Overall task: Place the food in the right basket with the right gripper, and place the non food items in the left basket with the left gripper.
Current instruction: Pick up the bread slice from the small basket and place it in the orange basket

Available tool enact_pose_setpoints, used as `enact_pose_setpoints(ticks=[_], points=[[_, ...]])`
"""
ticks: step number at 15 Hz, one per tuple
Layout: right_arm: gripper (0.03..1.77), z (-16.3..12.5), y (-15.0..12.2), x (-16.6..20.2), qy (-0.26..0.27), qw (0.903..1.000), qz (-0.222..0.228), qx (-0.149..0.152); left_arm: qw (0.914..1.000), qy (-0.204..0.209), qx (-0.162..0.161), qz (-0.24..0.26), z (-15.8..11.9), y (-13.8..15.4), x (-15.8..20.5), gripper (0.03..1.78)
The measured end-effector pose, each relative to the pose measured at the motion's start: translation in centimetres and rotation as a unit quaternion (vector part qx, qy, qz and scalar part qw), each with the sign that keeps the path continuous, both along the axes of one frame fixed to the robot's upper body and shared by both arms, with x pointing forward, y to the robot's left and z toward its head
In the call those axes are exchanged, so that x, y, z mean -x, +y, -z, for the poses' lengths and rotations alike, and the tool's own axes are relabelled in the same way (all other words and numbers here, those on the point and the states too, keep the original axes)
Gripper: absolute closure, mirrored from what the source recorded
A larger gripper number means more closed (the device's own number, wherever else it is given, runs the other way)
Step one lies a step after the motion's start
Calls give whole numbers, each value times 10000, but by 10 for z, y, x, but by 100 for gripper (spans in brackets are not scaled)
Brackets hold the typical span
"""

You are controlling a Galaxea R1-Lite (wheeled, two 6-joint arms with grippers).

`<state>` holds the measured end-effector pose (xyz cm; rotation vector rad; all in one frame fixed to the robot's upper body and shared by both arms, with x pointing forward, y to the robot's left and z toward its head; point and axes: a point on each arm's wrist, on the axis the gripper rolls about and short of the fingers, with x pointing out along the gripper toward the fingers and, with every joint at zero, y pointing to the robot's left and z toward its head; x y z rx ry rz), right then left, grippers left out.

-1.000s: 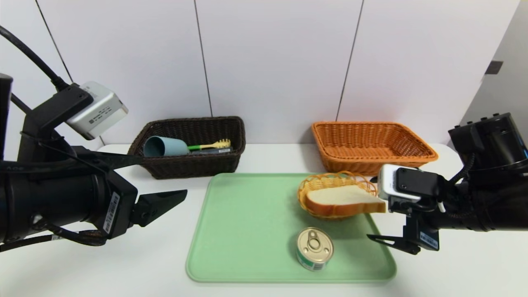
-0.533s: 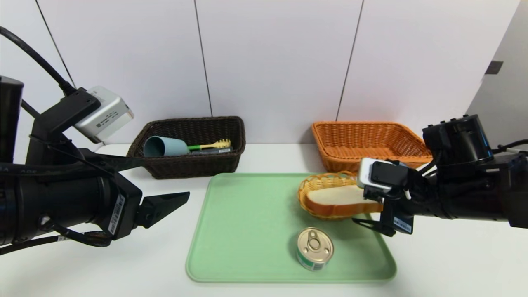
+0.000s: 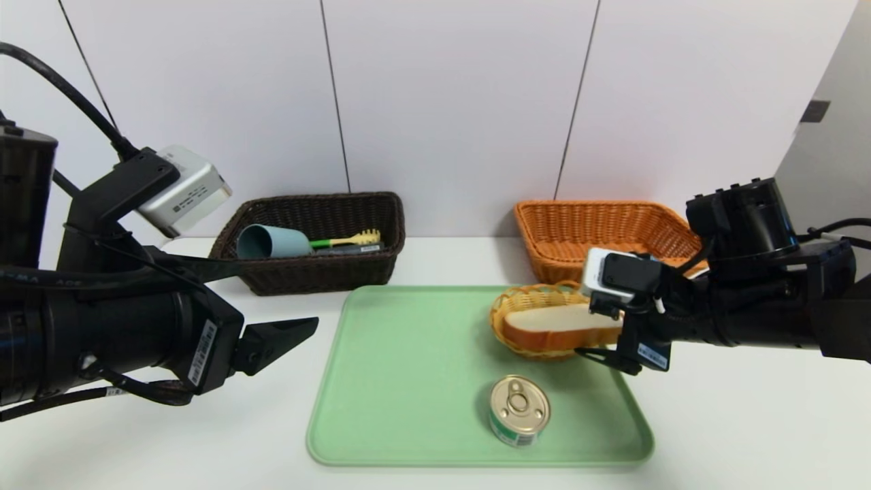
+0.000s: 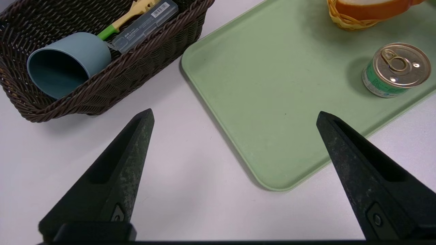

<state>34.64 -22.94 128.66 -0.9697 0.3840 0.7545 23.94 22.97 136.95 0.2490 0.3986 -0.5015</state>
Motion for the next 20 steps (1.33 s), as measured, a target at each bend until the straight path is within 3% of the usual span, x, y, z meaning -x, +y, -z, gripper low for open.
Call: enact_pose_setpoints(ticks=[20], points=[[9, -5, 0, -1, -72, 10000, 34, -48, 10000, 13, -5, 0, 1, 0, 0, 12]])
